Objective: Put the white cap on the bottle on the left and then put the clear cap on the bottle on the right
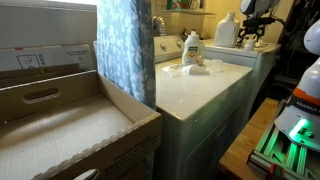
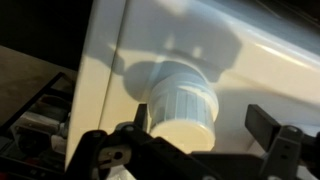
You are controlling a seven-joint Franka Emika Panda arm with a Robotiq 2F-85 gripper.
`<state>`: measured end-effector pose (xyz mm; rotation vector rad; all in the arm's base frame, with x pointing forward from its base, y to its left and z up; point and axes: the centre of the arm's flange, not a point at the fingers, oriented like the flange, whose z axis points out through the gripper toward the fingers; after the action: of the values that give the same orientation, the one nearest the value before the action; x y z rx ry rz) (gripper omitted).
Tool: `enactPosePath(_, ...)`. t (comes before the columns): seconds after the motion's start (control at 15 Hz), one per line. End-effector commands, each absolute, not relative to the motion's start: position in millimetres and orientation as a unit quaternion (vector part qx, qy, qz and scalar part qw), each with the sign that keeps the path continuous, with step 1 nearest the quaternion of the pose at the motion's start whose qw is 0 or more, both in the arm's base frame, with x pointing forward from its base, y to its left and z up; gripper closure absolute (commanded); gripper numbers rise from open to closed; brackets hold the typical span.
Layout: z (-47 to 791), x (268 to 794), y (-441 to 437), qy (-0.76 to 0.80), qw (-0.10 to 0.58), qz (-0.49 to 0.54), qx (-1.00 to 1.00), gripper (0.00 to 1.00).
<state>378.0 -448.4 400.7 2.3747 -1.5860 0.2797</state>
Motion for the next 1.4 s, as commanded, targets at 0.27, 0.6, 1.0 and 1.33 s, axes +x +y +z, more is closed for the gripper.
enactPosePath(0.27, 399, 369, -476, -0.549, 0.116, 0.114, 0.82, 0.0)
enactPosePath(0.6, 397, 371, -479, -0.542, 0.109, 0.117, 0.825, 0.26)
enactPosePath(1.0, 424, 374, -462, -0.52, 0.089, 0.125, 0.84, 0.62)
enactPosePath(1.33, 477, 373, -415, -0.465, 0.059, 0.117, 0.875, 0.62)
